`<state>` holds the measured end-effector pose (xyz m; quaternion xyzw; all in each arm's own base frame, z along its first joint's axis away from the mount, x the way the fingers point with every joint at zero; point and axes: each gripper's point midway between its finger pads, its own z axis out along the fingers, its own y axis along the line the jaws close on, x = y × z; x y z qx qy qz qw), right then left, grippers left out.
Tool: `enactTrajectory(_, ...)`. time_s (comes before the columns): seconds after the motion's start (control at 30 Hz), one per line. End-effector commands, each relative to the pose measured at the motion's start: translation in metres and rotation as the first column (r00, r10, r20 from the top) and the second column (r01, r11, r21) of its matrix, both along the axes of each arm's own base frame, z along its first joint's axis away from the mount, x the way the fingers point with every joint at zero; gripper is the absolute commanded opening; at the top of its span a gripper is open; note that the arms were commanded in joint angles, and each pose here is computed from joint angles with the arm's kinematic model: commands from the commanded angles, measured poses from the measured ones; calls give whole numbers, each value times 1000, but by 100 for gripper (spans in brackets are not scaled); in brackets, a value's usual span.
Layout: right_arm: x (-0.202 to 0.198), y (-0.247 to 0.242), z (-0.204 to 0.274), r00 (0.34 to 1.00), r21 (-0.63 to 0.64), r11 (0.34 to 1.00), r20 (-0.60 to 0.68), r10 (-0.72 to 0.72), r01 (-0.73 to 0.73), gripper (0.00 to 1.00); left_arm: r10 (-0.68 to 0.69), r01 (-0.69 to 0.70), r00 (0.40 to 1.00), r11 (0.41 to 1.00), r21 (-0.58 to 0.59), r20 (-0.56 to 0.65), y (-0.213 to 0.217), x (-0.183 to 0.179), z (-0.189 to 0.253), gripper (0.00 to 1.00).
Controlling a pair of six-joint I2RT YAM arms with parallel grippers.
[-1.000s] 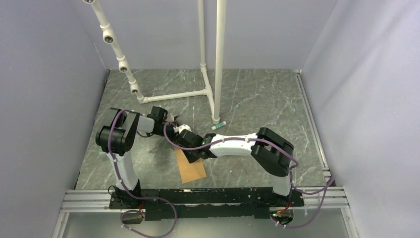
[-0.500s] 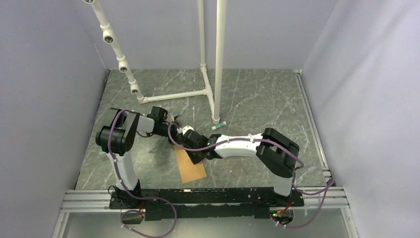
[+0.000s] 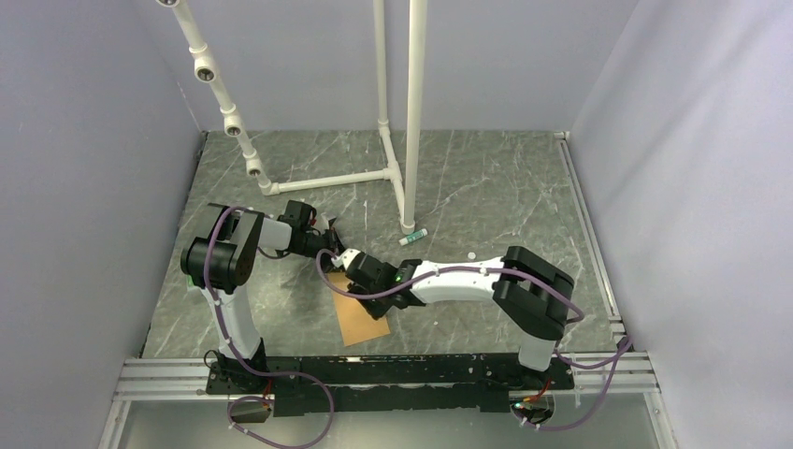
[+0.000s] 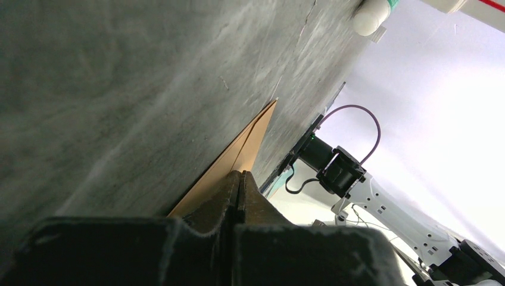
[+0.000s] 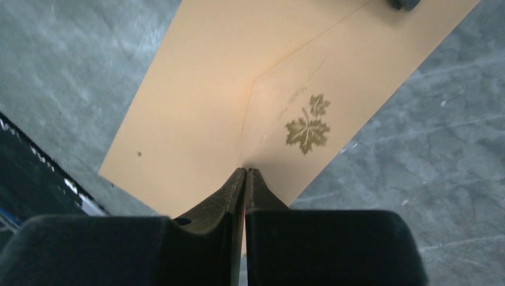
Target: Place the letter into the envelope and seal it
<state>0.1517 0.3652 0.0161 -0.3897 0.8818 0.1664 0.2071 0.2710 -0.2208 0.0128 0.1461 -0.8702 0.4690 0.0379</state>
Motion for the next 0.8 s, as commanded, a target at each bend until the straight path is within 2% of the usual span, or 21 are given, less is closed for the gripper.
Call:
enactTrajectory(0.0,-47,-62,-22,982,-210,966,-144,121,-150,9,82,-65,993,982,179,-89,23,-4,-43,3)
enactTrajectory(0.13,-51,-78,-11,978,-236,954,-140,153,-183,9,79,-62,993,982,178,-89,23,-2,-43,2)
enactTrajectory(0.27,-51,-83,12,985,-191,970,-112,130,-150,9,76,-64,996,978,196,-51,25,5,-39,2)
enactTrajectory(0.37,-33,-82,36,997,-124,991,-69,41,-49,9,68,-69,998,980,188,9,24,14,-27,3)
enactTrajectory(0.5,16,-87,69,987,-9,988,39,-154,155,12,49,-67,989,989,135,138,17,32,6,13)
enactTrajectory(0.6,57,-98,89,938,99,946,130,-321,310,19,31,-60,965,993,104,259,13,48,42,22)
enactTrajectory(0.77,114,-133,108,781,207,796,168,-602,569,38,17,-72,918,989,126,395,13,66,82,40)
